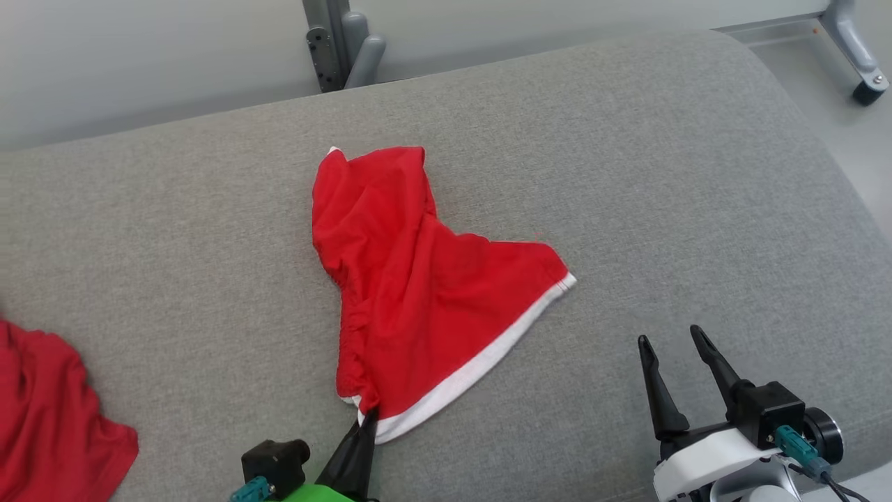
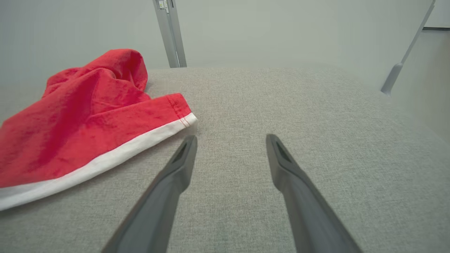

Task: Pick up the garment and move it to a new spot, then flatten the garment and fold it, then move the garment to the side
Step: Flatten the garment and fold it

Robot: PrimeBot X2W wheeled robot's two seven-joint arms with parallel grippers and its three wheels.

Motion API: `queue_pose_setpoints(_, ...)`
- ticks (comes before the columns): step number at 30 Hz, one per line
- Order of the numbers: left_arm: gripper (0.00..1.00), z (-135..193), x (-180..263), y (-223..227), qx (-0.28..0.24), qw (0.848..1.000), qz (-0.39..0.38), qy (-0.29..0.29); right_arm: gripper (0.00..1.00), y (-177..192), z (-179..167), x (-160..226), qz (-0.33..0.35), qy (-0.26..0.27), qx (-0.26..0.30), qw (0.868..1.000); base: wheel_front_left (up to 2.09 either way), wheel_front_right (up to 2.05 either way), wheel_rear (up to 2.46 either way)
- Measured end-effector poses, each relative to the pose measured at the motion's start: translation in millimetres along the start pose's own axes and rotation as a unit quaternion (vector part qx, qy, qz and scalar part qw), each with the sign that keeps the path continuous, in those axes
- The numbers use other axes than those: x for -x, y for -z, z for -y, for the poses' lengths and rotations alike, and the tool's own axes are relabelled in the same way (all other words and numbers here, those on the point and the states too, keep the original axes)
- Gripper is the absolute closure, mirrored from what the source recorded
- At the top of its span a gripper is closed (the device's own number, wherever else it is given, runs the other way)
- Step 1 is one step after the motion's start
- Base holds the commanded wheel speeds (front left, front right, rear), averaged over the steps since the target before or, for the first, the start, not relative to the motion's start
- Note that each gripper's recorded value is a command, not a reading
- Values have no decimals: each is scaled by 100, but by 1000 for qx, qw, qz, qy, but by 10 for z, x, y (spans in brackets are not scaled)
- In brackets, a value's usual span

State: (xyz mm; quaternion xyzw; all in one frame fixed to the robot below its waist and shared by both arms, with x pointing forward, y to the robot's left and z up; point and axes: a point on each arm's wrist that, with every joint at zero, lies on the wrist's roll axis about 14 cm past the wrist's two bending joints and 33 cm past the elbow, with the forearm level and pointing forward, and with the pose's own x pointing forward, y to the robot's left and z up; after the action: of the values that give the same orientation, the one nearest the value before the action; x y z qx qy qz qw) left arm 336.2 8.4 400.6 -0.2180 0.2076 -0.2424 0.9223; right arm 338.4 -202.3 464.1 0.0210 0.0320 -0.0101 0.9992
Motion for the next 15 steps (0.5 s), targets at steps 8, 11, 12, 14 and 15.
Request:
queue_pose_setpoints(8,100,-388,143,-281,38,993,71,-91,0,31,-225,-93,-4,-37,2,999,0,0,0)
queue_pose_setpoints(11,97,-435,191,-279,45,991,77,-100,0,38,-270,-107,-5,-45,3,999,0,0,0)
queue_pose_setpoints(12,83,-434,202,-273,45,991,77,-99,0,39,-286,-115,-5,-47,3,999,0,0,0)
queue_pose_setpoints(14,71,-427,214,-224,42,992,72,-96,0,48,-310,-125,-6,-52,5,999,0,0,0)
queue_pose_setpoints(15,65,-430,220,-205,43,992,70,-97,0,52,-319,-129,-7,-53,5,999,0,0,0)
